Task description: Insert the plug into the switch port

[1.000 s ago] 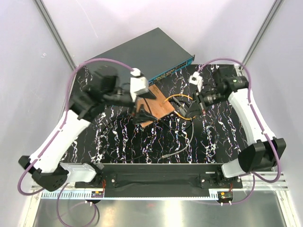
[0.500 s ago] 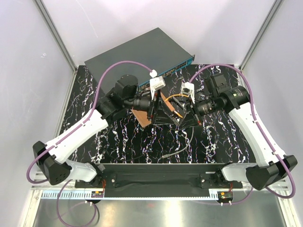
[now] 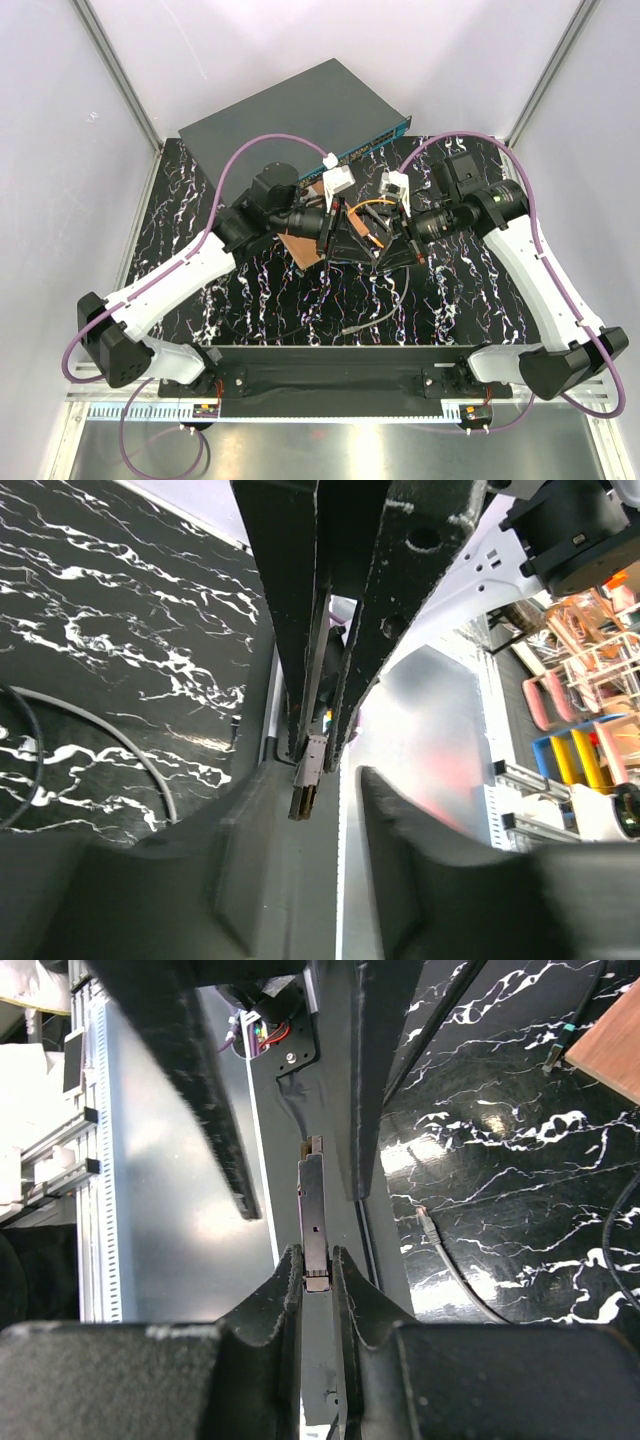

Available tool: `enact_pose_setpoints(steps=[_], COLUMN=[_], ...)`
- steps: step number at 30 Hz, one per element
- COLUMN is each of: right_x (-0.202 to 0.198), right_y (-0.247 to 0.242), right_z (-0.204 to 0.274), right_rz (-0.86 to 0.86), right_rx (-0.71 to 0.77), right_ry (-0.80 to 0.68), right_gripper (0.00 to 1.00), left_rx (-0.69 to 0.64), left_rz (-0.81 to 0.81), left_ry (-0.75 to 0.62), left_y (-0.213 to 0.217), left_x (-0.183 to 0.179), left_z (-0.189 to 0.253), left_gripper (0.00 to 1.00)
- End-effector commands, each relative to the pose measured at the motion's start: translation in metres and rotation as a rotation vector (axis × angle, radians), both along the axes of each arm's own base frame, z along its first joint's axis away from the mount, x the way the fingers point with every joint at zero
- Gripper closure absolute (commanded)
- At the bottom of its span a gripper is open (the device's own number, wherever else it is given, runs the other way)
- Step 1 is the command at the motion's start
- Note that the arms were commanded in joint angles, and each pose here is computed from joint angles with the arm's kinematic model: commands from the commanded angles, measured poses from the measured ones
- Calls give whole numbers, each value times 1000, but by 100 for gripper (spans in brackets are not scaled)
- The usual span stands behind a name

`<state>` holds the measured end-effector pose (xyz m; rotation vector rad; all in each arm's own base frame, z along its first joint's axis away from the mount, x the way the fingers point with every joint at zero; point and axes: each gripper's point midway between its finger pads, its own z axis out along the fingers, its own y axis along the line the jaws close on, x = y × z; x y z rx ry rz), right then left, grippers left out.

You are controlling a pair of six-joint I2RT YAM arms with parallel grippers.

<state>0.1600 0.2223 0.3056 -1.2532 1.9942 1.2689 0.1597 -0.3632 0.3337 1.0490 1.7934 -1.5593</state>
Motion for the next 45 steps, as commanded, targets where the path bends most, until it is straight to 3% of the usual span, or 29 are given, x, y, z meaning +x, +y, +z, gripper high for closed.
enact_pose_setpoints(steps=[1,3,5,6,7,9,10,12,13,14,20,27,29,35,45], right_x=[-5,-6,-6,-5,-2,6,17,28,38,51,83,70,65,68,76], right_y=[5,5,5,5,4,2,-1,-6,-8,-15,-33,-25,-18,-1,17], right_z=[17,18,19,18,18,16,13,14,17,15,32,70,77,80,72], right_rz=[36,42,44,41,33,-8,-56,-109,-140,-196,-287,-238,-189,-118,-88], right_rx=[46,51,50,46,47,14,-20,-55,-66,-117,-178,0,53,89,72], right_ry=[-29,-33,-34,-38,-56,-87,-120,-184,-232,-281,-521,-763,-794,-821,-907], right_gripper=[99,99,95,88,66,51,36,26,6,3,0,1,14,28,40], left_rx=[-60,-66,-81,-86,-93,-94,-102,-114,-127,-124,-98,-151,-166,-188,-232], left_rz=[-36,-41,-46,-49,-46,-27,-6,38,96,135,356,427,421,427,395], left_ry=[-23,-18,3,11,17,54,85,129,144,196,334,405,415,453,518], left_y=[-4,-5,-5,-6,-5,-3,0,4,9,12,24,25,24,22,17], left_x=[-4,-5,-7,-9,-9,-8,-4,4,18,23,51,61,60,62,61], left_z=[14,15,19,19,19,20,21,25,29,32,46,65,70,79,85], left_gripper=[64,72,90,95,100,100,100,100,100,100,100,100,100,100,100])
